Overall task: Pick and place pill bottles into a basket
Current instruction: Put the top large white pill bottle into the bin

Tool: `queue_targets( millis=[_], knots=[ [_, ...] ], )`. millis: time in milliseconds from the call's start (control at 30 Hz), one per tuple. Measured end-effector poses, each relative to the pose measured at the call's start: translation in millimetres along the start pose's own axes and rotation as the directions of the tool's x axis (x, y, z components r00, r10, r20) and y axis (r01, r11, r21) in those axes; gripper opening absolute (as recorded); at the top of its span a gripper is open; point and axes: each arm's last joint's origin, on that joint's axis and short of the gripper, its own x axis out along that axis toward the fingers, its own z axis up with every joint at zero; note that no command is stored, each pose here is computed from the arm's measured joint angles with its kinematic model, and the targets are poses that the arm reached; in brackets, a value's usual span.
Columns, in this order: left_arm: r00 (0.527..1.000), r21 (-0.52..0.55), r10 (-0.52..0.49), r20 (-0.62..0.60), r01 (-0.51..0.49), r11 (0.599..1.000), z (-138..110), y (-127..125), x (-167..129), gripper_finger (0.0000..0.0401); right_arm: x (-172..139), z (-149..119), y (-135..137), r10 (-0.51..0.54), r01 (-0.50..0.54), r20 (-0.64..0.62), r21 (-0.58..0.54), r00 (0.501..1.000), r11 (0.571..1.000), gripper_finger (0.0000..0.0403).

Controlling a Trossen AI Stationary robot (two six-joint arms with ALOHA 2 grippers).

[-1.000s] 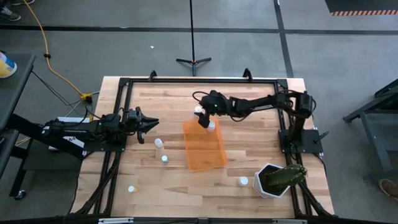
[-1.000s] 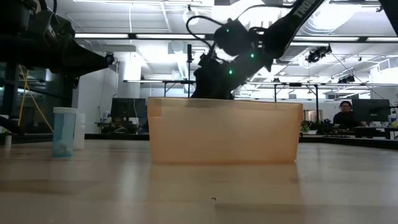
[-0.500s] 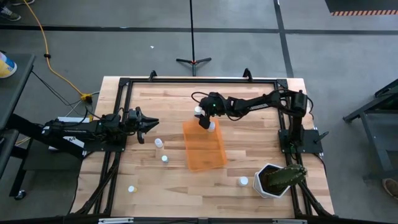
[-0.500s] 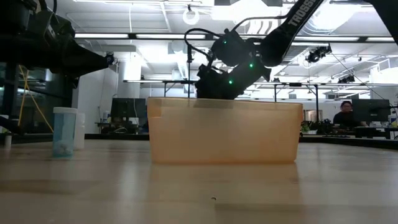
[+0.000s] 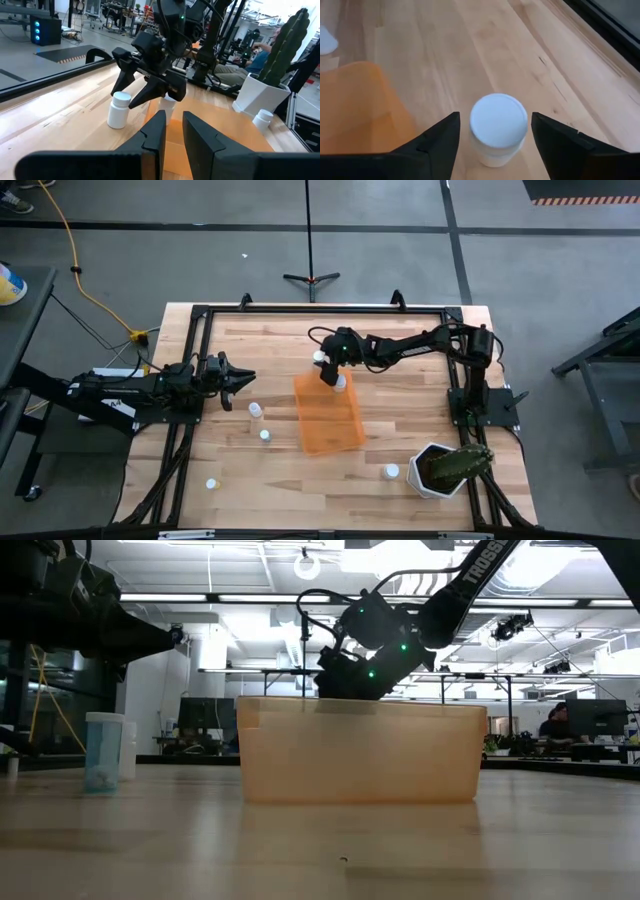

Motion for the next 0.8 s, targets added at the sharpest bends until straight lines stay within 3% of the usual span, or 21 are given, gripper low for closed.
queue_targets(
  millis=[533, 800],
  knots=[
    [1.0, 0.0, 0.0, 0.0, 0.0, 1.0, 0.0, 0.0, 0.0, 0.0101, 0.0, 0.5, -0.2, -0.007, 0.007, 0.006, -0.004, 1.0, 1.0, 0.0161],
    [1.0, 0.0, -0.001, -0.001, 0.001, 1.0, -0.1, 0.0, 0.0, 0.0101, 0.0, 2.4, -0.1, -0.006, 0.006, 0.027, -0.004, 1.0, 1.0, 0.0165]
  ],
)
